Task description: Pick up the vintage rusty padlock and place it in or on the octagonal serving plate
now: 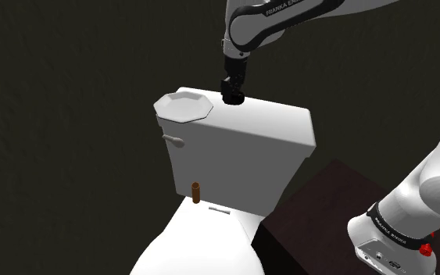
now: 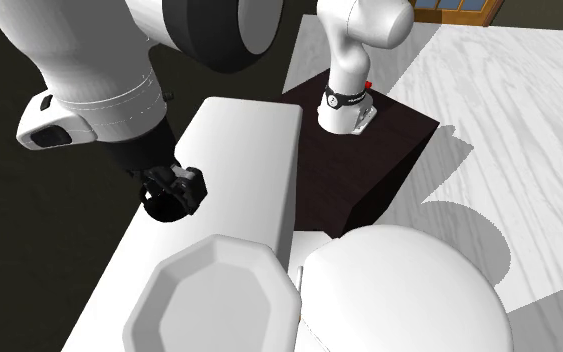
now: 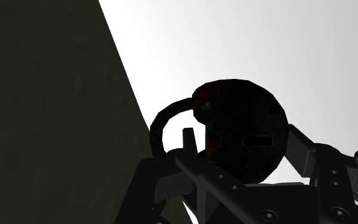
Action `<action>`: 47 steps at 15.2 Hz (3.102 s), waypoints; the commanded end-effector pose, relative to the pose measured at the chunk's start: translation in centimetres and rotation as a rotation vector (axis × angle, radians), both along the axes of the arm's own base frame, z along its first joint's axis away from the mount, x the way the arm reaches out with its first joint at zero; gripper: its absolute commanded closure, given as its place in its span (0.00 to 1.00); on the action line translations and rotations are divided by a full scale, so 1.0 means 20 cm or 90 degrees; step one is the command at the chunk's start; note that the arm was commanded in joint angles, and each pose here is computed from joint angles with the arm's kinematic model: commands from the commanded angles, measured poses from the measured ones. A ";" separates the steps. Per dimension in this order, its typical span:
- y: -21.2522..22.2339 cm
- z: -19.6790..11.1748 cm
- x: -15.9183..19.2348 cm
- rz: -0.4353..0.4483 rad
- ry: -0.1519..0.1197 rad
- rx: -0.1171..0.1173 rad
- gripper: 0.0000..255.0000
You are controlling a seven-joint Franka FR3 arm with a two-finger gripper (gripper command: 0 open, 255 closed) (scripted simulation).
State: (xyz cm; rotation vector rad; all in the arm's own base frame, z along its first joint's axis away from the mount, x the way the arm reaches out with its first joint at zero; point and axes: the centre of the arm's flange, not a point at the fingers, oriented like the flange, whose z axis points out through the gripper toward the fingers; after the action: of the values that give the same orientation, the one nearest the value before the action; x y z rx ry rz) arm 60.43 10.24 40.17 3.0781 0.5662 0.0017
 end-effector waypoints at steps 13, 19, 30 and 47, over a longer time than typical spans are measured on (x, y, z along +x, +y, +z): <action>0.00 0.16 0.00 0.000 0.000 0.000 1.00; 0.00 0.32 0.00 0.000 0.000 0.000 1.00; 0.39 0.44 0.08 0.000 0.000 0.000 1.00; 1.00 0.25 0.22 0.000 0.000 0.000 1.00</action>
State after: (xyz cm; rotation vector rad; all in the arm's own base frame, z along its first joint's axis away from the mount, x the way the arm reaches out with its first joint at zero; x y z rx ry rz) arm 64.75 30.16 45.74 3.0780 0.5661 0.0003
